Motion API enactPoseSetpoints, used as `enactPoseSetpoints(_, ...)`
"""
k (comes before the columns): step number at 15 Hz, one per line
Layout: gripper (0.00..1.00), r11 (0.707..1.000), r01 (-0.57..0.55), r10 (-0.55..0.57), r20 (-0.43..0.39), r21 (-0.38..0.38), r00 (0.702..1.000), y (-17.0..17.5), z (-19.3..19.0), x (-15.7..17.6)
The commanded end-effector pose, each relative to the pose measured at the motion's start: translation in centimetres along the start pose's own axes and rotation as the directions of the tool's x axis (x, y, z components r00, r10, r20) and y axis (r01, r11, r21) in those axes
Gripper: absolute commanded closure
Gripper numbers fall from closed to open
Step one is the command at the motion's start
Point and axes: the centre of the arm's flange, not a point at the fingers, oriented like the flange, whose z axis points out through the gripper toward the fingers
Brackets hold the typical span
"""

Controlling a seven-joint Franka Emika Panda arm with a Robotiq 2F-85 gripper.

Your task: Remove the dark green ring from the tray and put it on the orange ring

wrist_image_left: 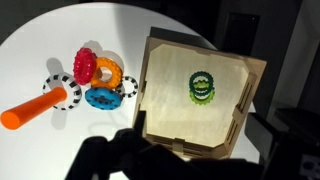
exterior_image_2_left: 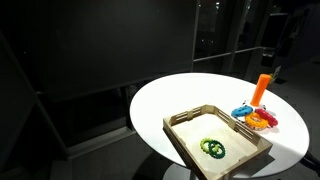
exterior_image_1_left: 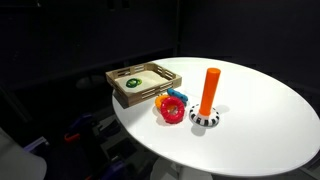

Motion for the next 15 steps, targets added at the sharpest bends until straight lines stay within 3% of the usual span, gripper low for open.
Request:
enactPoseSetpoints(1,0.00,0.999,-0.011,0.010,0.025,0.033,1.000,0.4,3.4,1.5)
enactPoseSetpoints(15,0.00,0.992,-0.052,0.049,0.023,0.118,0.999,-2.1,17.8,3.4)
